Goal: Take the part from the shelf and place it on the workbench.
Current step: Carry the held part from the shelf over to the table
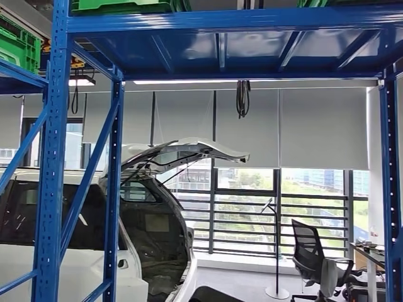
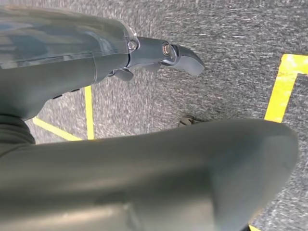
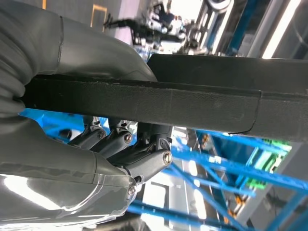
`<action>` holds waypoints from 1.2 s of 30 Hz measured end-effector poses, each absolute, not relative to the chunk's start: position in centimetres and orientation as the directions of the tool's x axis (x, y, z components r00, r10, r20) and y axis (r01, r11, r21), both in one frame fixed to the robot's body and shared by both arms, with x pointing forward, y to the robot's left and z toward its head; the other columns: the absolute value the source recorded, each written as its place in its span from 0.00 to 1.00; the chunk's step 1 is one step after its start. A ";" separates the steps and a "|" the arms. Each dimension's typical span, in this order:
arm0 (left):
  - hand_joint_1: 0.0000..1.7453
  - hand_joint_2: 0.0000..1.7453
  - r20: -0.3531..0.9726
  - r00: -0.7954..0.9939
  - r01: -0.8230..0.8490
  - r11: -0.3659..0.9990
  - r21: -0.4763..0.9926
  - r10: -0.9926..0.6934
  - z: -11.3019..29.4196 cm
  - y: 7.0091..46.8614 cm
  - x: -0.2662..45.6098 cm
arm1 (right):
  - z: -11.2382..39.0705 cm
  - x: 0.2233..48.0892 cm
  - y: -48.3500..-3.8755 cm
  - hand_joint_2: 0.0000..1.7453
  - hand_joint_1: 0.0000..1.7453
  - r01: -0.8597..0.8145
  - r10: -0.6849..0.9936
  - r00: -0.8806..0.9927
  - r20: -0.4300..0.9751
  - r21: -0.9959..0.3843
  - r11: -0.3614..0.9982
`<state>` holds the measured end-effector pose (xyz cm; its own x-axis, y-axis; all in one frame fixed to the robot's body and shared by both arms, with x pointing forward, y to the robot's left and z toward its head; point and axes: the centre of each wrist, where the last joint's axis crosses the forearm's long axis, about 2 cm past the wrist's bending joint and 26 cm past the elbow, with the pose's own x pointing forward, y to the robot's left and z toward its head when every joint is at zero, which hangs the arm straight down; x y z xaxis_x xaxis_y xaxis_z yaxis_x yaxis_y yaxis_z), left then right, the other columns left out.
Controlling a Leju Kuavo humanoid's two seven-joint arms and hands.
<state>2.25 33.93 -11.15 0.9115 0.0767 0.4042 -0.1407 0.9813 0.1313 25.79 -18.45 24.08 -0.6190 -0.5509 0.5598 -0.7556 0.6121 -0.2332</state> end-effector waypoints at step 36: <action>0.00 1.00 0.327 0.940 -0.161 0.972 0.172 0.098 -11.0 35.5 1.7 | 22.6 26.9 -15.9 1.00 1.00 -0.830 -0.553 -0.537 0.637 -0.284 0.480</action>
<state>1.74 35.47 -11.02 0.9398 0.0978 0.3275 -0.1610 0.9719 0.1718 26.90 -15.88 22.59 -0.5372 -0.5534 0.6366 -0.8303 0.4796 -0.2838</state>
